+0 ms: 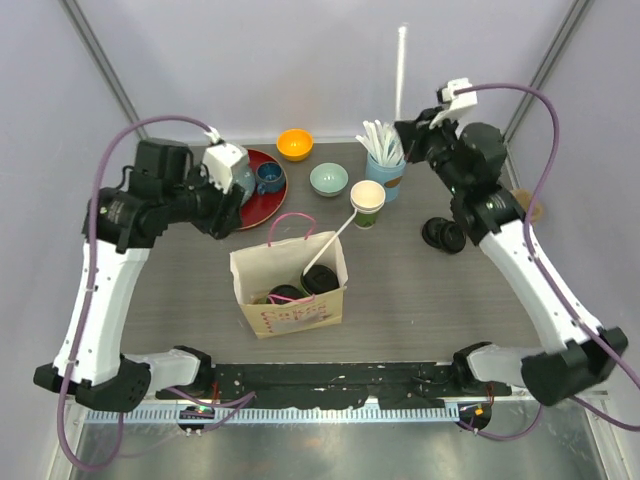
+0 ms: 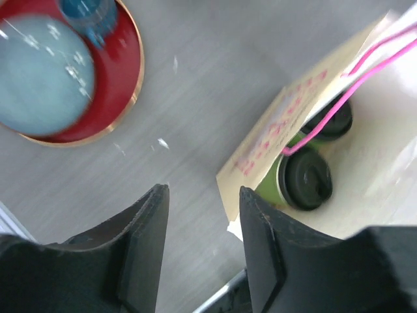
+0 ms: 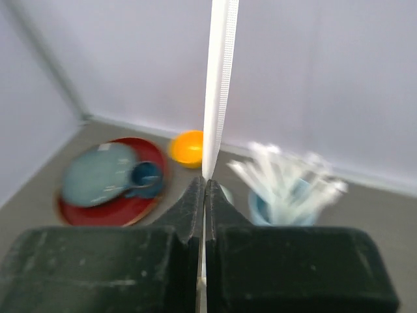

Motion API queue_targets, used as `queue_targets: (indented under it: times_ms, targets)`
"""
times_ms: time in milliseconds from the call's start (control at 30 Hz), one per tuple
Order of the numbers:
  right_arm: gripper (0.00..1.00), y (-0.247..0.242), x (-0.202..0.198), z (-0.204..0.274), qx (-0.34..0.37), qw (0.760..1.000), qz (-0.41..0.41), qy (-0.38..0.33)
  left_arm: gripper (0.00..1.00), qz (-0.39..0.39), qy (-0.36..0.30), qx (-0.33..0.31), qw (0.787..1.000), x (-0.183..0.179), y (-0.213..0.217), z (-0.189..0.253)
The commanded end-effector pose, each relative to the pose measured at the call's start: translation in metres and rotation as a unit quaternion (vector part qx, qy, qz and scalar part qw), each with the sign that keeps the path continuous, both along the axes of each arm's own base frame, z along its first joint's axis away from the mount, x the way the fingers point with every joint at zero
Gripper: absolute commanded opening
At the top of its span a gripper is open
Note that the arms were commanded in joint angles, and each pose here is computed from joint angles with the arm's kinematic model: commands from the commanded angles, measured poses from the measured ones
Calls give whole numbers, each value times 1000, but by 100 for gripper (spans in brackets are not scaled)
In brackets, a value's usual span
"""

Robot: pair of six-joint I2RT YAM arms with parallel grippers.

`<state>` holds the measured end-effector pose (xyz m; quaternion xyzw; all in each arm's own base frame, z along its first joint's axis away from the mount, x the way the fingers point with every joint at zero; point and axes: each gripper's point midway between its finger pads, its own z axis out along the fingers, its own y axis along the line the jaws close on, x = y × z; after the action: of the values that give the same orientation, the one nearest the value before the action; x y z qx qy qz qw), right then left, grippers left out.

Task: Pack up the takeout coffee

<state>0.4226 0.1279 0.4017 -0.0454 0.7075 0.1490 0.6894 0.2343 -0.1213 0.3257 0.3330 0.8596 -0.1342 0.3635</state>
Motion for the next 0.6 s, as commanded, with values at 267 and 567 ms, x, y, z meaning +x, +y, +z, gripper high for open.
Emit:
queue_targets:
  times_ms: [267,567]
  targets:
    - [1,162,-205,86,44,898,368,-235,81,-107,-150,-272,945,-63,-54,183]
    - [1,240,-247,66,44,850,473,-226,100,-106,-146,-317,931,-60,-62,200]
